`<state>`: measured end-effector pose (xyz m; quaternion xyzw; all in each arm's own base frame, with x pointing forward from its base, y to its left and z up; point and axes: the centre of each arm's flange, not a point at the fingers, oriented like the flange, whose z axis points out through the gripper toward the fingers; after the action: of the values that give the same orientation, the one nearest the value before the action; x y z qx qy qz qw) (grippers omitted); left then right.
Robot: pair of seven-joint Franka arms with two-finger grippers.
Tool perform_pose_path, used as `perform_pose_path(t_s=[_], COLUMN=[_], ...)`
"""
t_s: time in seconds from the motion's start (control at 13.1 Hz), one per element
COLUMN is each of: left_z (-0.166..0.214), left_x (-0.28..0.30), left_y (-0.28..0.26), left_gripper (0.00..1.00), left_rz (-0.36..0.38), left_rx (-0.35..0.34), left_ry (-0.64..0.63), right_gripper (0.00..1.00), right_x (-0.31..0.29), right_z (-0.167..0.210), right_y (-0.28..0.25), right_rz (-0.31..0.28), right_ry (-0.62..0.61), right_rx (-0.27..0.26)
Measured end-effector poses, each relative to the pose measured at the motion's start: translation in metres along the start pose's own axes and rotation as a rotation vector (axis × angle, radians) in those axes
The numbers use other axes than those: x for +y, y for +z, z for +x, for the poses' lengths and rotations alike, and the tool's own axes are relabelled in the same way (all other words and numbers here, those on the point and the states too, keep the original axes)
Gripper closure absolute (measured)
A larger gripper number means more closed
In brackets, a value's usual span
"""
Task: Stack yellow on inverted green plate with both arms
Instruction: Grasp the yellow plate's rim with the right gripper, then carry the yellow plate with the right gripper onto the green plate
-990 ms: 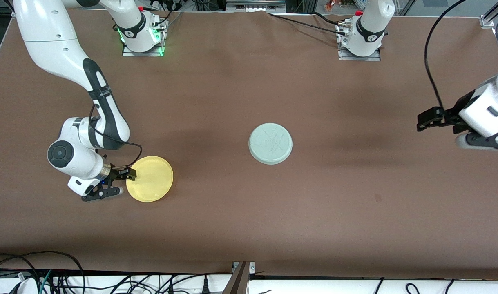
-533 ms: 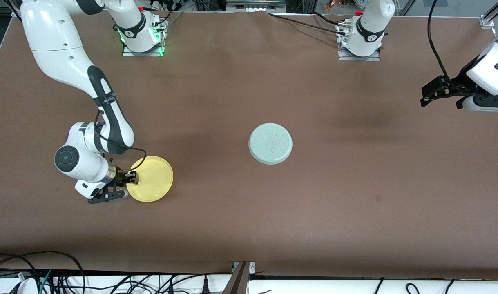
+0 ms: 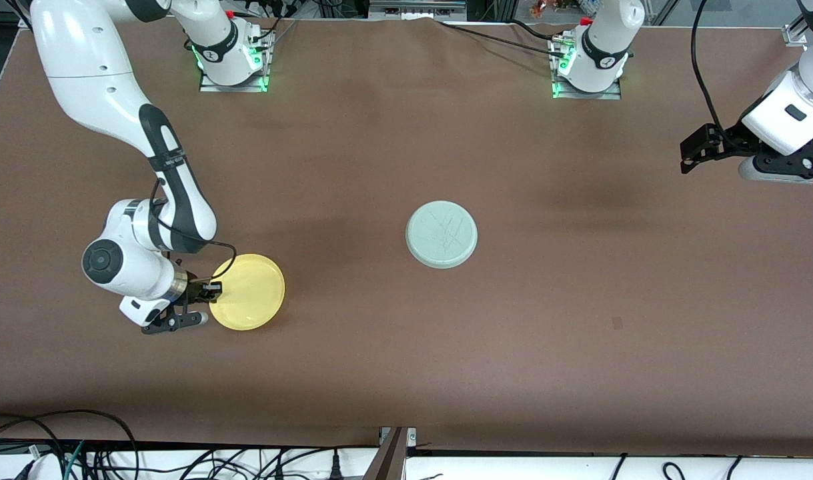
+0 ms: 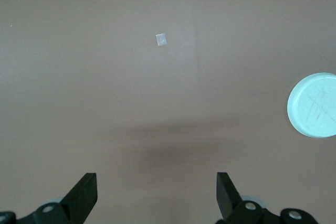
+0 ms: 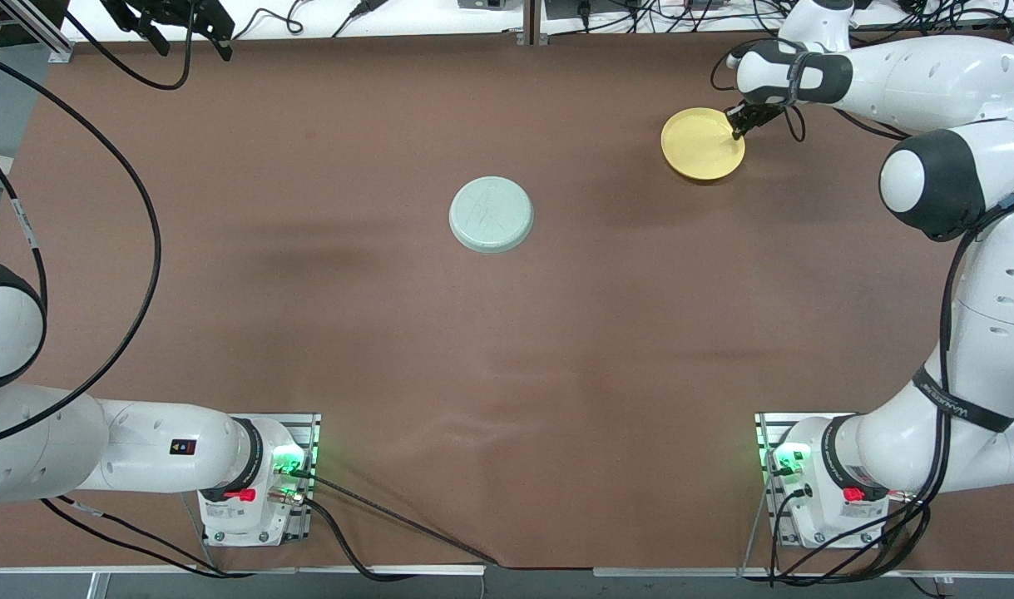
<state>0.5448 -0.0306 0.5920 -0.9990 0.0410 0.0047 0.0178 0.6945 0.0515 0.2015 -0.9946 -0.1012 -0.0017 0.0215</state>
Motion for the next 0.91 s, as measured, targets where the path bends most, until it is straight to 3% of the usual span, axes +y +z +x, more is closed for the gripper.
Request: perform_pose_path(t_s=[0.15,0.46,0.76,0.91], left_z=[0.000,0.000,0.000,0.000], left_x=[0.000,-0.002,-0.002,-0.002], left_y=[0.000,0.000,0.000,0.000], left_gripper=[0.00,0.00,0.00,0.00], left_rz=[0.000,0.000,0.000,0.000], left_rx=[0.000,-0.001,-0.001,-0.001], left_ry=[-0.001,-0.004,-0.003,-0.003], right_gripper=[0.96,0.97,0.97,0.97], right_x=[-0.001,-0.043,-0.150,-0.218], right_z=[-0.001,0.001,-0.006,-0.022], right_y=[-0.007,-0.042,-0.074,-0.066], right_rz=[0.019,0.151,0.245,0.276], right_ry=[0.014,0.048,0.109,0.159], right_rx=[-0.009,-0.034,-0.095,-0.083])
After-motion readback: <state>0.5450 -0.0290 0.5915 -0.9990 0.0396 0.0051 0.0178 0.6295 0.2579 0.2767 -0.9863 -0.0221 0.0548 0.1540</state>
